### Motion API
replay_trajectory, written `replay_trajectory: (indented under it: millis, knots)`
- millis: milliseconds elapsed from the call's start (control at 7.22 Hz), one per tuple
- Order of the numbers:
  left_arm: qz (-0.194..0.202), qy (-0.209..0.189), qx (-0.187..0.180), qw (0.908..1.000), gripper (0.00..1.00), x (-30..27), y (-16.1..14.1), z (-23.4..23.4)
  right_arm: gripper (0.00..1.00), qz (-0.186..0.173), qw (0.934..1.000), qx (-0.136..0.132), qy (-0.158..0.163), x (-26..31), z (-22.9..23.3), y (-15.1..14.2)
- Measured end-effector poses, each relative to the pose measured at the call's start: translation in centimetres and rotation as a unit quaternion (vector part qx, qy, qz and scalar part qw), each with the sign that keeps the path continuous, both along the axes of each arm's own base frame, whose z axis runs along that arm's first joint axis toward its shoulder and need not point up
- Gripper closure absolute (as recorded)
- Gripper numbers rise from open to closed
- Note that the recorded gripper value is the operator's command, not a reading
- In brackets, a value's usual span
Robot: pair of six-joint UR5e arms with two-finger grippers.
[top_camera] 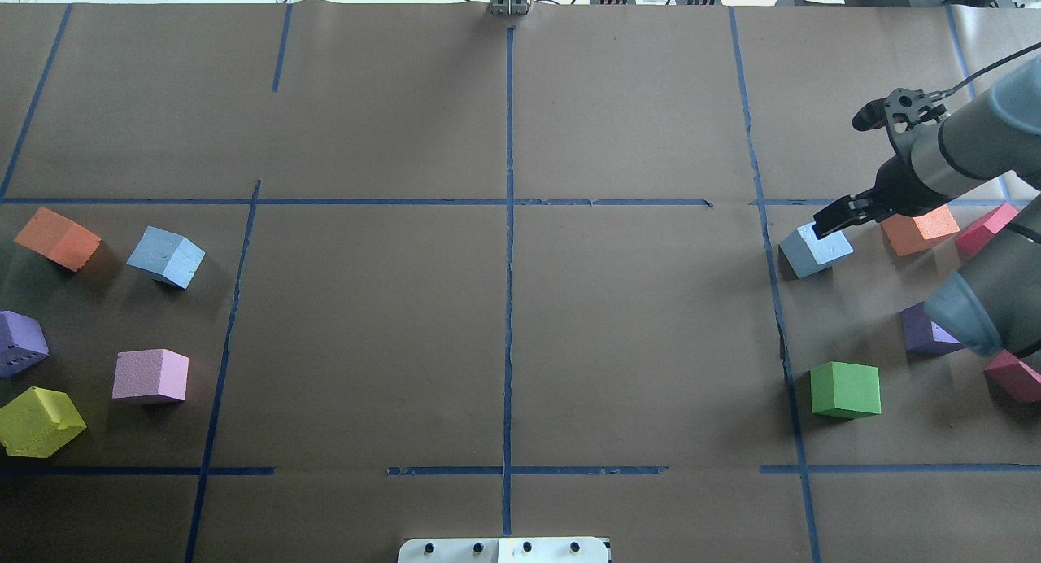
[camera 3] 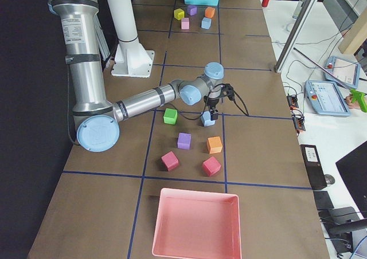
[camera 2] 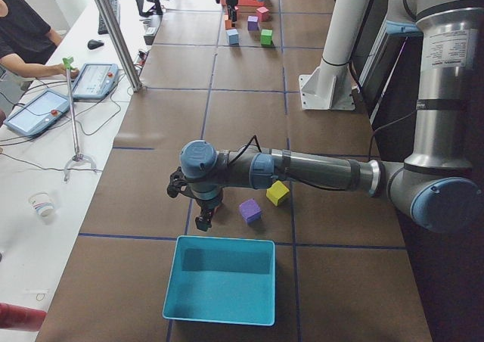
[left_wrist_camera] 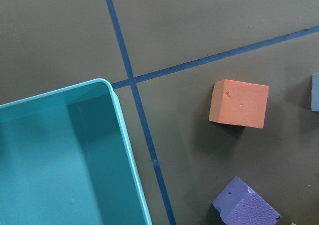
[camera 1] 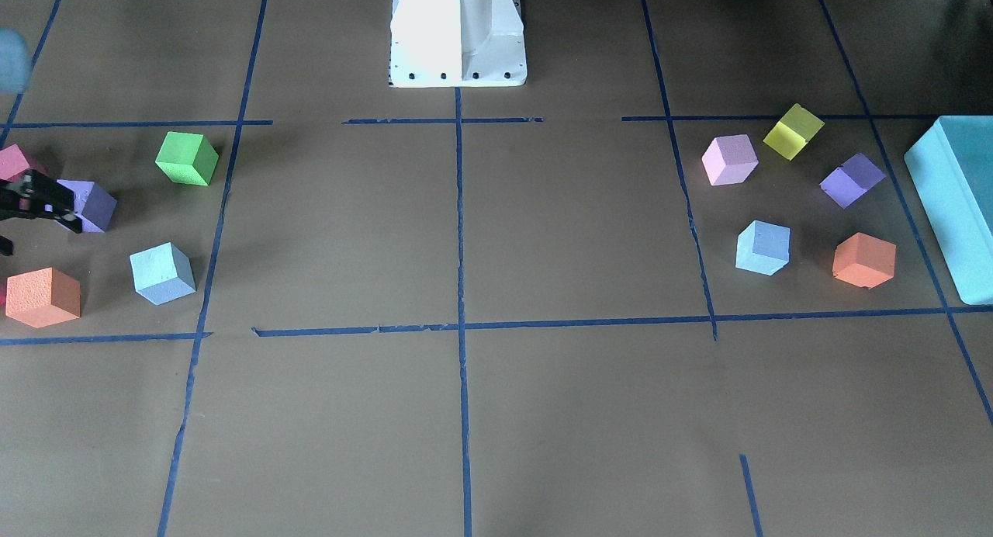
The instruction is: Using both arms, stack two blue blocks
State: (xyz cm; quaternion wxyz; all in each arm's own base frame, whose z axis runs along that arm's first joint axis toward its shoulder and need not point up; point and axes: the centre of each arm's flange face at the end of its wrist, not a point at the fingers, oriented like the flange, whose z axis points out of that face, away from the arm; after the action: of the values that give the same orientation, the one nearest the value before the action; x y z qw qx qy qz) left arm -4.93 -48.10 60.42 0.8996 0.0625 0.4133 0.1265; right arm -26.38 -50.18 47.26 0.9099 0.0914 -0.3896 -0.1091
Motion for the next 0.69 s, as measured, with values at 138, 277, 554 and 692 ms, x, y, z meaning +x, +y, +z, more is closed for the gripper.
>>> replay_trajectory:
  millis: [138, 277, 554, 692]
  knots:
    - [0.000, 0.002, 0.001, 1.0000, 0.00, 0.0, 0.0, -0.1, 0.01, 0.007, 1.0000, -0.002, 0.000, -1.3, 0.6, 0.3]
    - [0.000, 0.002, 0.003, 1.0000, 0.00, 0.0, 0.0, -0.2, 0.01, 0.011, 0.9999, -0.001, 0.003, -1.8, 1.3, 0.6]
    - [0.000, 0.003, 0.004, 1.0000, 0.00, 0.0, 0.3, -0.4, 0.02, 0.012, 0.9998, -0.004, 0.014, -2.5, 2.6, 0.8]
    - [0.000, 0.003, 0.002, 1.0000, 0.00, -0.1, 0.9, -0.2, 0.05, 0.009, 0.9997, -0.007, 0.019, -3.1, 3.2, 0.9]
